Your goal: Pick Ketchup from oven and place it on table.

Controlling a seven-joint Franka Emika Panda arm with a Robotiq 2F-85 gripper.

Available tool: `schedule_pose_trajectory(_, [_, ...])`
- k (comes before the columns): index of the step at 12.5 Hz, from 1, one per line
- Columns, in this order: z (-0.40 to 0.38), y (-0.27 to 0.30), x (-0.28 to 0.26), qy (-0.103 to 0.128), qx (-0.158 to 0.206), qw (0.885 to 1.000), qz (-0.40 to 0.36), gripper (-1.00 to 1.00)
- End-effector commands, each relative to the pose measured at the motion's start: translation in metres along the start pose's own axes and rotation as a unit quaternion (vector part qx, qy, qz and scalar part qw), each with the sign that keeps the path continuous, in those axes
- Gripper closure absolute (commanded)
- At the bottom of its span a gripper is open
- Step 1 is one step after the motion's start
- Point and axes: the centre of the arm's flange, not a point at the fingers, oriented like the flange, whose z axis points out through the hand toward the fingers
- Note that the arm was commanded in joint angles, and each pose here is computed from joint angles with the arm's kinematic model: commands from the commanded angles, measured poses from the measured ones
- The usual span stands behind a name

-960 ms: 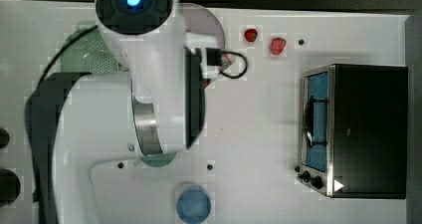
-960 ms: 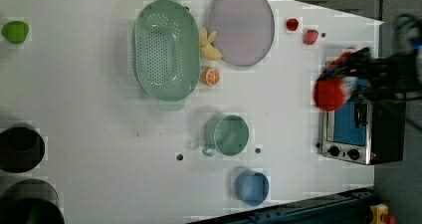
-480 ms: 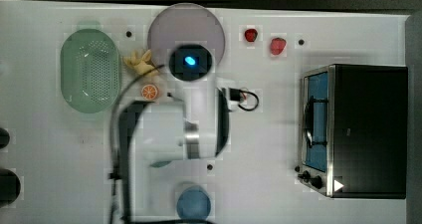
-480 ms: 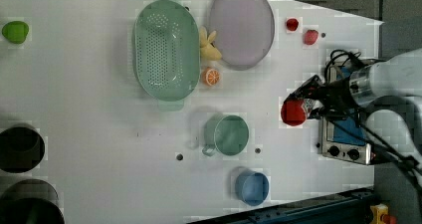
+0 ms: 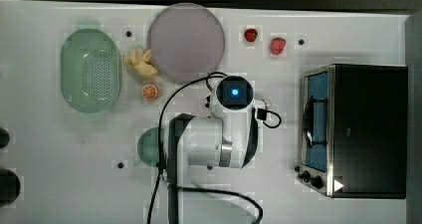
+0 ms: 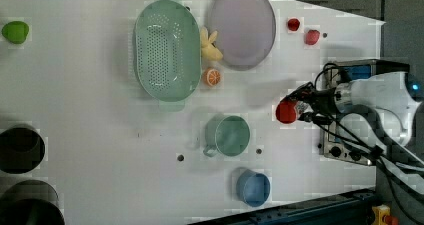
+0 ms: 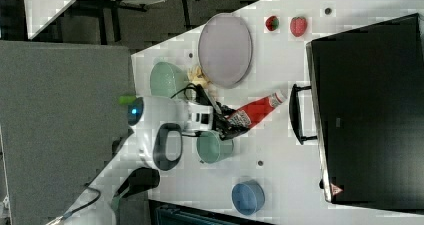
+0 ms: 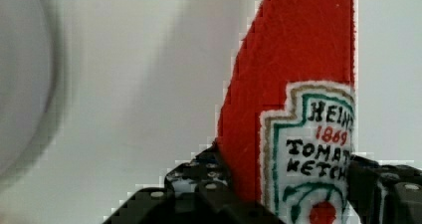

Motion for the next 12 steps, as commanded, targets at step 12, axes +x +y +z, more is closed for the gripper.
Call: schedule_pose_trajectory(12, [-0.097, -0.030, -0.003, 0.056, 0.072, 0.996, 0.013, -1.00])
